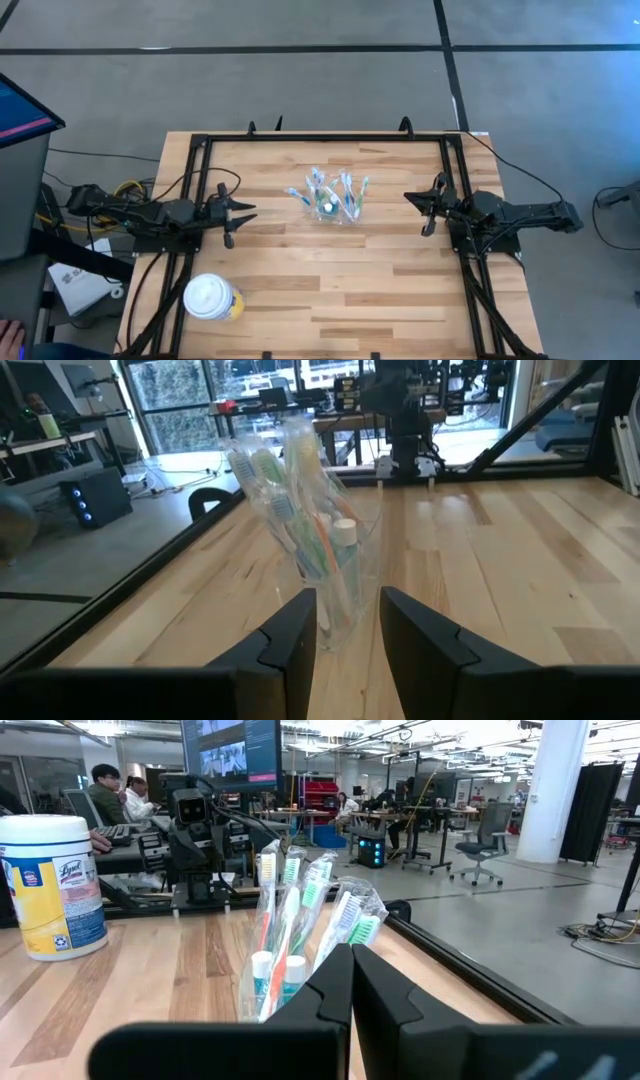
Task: Pick & Place toothbrushing station
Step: Return to Home Position
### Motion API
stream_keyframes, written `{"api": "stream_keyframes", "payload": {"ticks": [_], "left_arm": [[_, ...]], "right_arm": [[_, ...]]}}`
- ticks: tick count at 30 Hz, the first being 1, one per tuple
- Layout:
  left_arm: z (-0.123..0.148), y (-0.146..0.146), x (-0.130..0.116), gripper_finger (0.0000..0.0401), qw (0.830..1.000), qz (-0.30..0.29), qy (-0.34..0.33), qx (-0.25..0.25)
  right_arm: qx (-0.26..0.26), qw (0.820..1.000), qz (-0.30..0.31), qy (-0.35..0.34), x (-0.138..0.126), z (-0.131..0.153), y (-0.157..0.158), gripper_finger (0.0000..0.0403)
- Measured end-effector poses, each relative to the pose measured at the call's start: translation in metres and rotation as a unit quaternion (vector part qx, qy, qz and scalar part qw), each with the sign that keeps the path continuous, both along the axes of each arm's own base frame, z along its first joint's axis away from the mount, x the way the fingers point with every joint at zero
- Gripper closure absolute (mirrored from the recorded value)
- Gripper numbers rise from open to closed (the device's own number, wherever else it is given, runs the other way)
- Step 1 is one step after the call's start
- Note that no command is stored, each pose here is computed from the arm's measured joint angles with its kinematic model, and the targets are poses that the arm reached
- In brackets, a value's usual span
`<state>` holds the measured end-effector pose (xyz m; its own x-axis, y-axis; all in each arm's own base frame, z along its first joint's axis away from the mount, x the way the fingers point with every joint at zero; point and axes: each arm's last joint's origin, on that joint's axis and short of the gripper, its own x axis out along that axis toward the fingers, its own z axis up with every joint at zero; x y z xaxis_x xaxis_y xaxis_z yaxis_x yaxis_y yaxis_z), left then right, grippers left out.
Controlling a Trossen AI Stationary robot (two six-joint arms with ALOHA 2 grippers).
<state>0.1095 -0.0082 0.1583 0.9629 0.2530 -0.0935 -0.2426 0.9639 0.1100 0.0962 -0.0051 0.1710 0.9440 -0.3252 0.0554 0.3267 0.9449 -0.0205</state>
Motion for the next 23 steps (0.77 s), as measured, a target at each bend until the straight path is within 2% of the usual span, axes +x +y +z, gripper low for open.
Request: {"api": "stream_keyframes", "payload": {"ticks": [6, 23], "left_arm": [[0.0047, -0.0001, 0.0003, 0.0293, 1.0, 0.0, -0.025, -0.006], [0.0053, -0.0001, 0.0004, 0.0293, 1.0, 0.0, -0.027, -0.003]], "right_arm": [[0.0, 1.0, 0.0, 0.0, 0.0, 0.0, 0.0, 0.0403], [0.0, 1.0, 0.0, 0.0, 0.0, -0.0001, 0.0, 0.0403]]}}
